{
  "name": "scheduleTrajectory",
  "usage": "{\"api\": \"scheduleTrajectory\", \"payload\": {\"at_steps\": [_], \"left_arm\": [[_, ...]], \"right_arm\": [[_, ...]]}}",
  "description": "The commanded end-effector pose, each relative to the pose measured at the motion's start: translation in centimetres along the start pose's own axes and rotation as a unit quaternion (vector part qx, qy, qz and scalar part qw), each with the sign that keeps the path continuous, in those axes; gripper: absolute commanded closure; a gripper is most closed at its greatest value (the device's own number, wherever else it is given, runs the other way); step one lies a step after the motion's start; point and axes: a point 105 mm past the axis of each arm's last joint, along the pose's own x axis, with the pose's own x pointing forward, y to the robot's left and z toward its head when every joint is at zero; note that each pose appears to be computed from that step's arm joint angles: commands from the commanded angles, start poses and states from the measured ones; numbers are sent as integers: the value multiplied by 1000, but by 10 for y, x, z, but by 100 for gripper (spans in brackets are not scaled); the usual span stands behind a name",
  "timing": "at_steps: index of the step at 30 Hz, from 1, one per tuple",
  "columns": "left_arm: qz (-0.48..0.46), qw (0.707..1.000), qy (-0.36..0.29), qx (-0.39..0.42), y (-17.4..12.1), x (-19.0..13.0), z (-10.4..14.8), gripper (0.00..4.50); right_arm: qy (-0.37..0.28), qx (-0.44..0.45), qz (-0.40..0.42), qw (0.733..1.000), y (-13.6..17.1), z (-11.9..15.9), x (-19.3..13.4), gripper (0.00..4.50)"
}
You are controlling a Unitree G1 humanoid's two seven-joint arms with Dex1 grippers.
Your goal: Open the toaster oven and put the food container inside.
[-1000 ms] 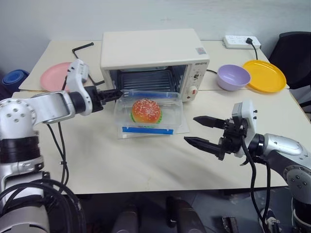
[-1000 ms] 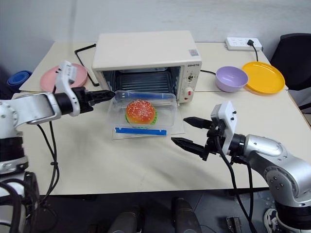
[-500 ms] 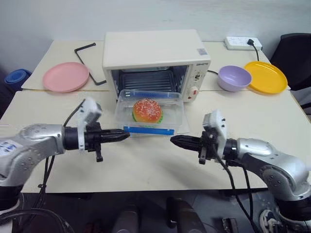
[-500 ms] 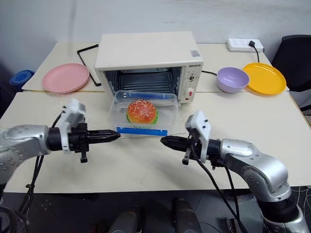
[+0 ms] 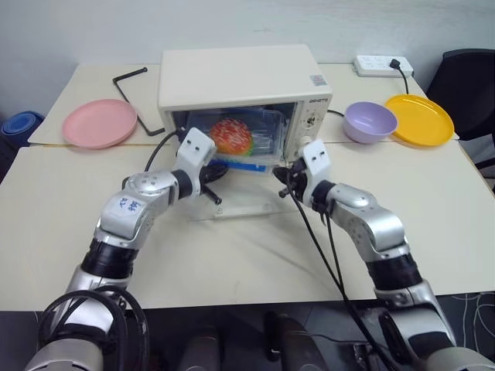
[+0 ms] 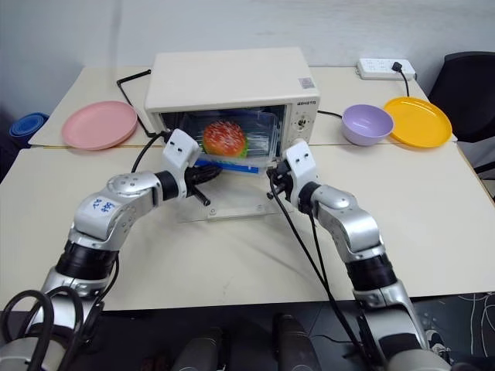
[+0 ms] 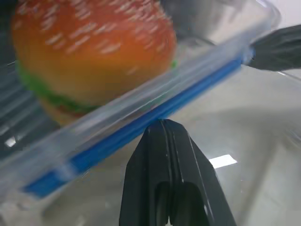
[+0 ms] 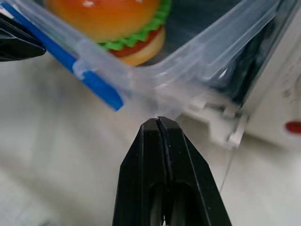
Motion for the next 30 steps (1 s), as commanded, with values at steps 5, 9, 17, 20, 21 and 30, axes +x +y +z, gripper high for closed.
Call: {"api": "scheduleTrajectory", "payload": {"at_steps": [5, 9, 17, 20, 21, 30], "left_arm": [[69, 996, -59, -14, 34, -6, 29, 450], [70, 994, -79, -35, 41, -21, 33, 450], [-11, 990, -129, -48, 44, -112, 44, 432], [-69, 993, -96, -17, 35, -152, 40, 360], [-77, 994, -81, -10, 35, -162, 38, 336], [-82, 996, -2, 39, 51, -208, 35, 61]], "right_arm": [[-57, 1, -22, 998, -14, 29, 12, 448], [-59, 1, -11, 998, -16, 30, -2, 448], [-14, 25, 95, 995, 12, 13, -82, 449], [21, 38, 143, 989, 30, 0, -111, 450], [33, 42, 149, 987, 34, -6, -117, 450], [76, 101, 72, 989, 29, -54, -104, 450]]}}
